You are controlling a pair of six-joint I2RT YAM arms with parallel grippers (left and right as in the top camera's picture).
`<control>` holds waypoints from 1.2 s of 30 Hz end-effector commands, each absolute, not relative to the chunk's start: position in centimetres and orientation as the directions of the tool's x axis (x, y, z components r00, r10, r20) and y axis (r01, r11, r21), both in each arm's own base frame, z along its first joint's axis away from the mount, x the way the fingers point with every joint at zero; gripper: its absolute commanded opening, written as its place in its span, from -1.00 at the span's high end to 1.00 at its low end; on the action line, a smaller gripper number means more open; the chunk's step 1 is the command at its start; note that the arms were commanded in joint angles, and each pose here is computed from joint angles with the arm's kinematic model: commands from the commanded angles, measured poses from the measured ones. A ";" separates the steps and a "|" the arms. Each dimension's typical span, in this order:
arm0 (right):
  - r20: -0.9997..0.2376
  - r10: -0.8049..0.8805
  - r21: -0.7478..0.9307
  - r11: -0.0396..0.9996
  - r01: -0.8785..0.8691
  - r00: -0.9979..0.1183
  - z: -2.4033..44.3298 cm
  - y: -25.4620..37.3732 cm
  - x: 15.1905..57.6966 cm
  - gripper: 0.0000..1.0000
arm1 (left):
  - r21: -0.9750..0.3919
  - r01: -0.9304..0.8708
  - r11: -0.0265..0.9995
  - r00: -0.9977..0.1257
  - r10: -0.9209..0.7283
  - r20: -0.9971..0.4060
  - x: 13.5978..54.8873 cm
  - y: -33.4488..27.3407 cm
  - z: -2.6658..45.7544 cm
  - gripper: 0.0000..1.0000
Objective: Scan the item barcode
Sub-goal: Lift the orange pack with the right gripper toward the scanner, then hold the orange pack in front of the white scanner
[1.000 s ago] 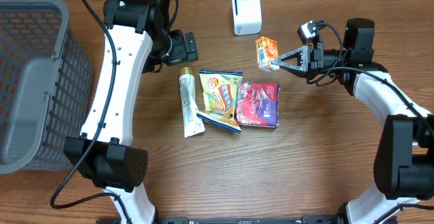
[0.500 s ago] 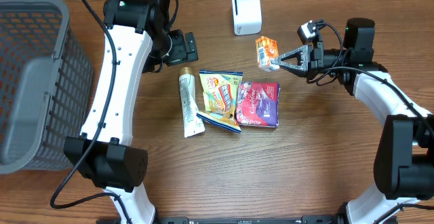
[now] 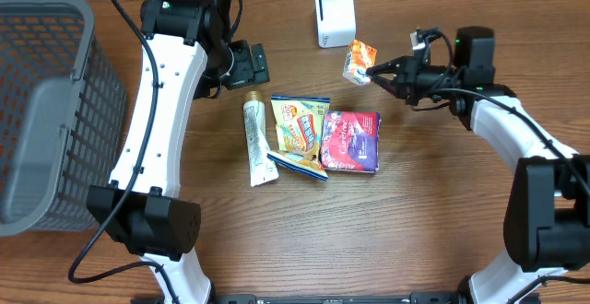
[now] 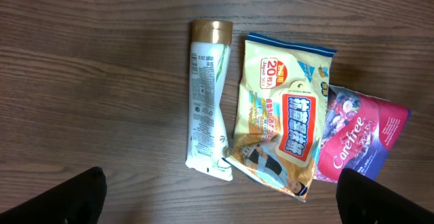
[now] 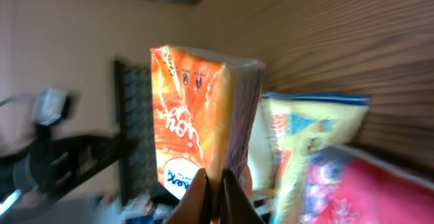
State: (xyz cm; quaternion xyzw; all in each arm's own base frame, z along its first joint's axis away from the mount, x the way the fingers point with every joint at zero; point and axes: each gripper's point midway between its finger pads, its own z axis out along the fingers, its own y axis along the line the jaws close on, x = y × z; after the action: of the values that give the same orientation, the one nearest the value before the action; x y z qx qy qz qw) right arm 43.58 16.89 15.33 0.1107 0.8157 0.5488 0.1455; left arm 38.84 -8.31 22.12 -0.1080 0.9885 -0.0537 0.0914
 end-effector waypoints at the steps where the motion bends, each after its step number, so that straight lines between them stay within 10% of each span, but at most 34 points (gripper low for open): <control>1: -0.275 0.468 0.785 0.614 0.085 -0.840 13.6 13.7 47.2 0.92 | -0.132 -0.206 0.970 -0.959 -0.227 -0.169 38.8 -8.6 22.2 -1.00; 12: -0.697 0.211 0.167 0.977 0.130 -0.686 19.4 8.4 51.0 0.92 | -0.132 -0.206 0.970 -0.959 -0.227 -0.169 38.8 -8.6 22.2 -0.99; 21: -0.856 -0.230 -0.241 0.970 -0.036 -0.463 22.4 14.2 54.8 0.92 | -0.132 -0.206 0.970 -0.959 -0.227 -0.169 38.8 -8.6 22.2 -0.99; 36: -0.874 -0.327 -0.304 0.945 -0.121 -0.360 17.9 18.5 58.4 0.92 | -0.132 -0.206 0.970 -0.959 -0.227 -0.169 38.8 -8.6 22.2 -1.00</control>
State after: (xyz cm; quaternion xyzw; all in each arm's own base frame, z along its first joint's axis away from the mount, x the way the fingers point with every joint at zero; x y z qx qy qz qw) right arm 58.00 17.94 17.27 -0.1151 0.8301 -0.0847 0.5390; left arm 38.83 -8.31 22.12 -0.1080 0.9885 -0.0537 0.0912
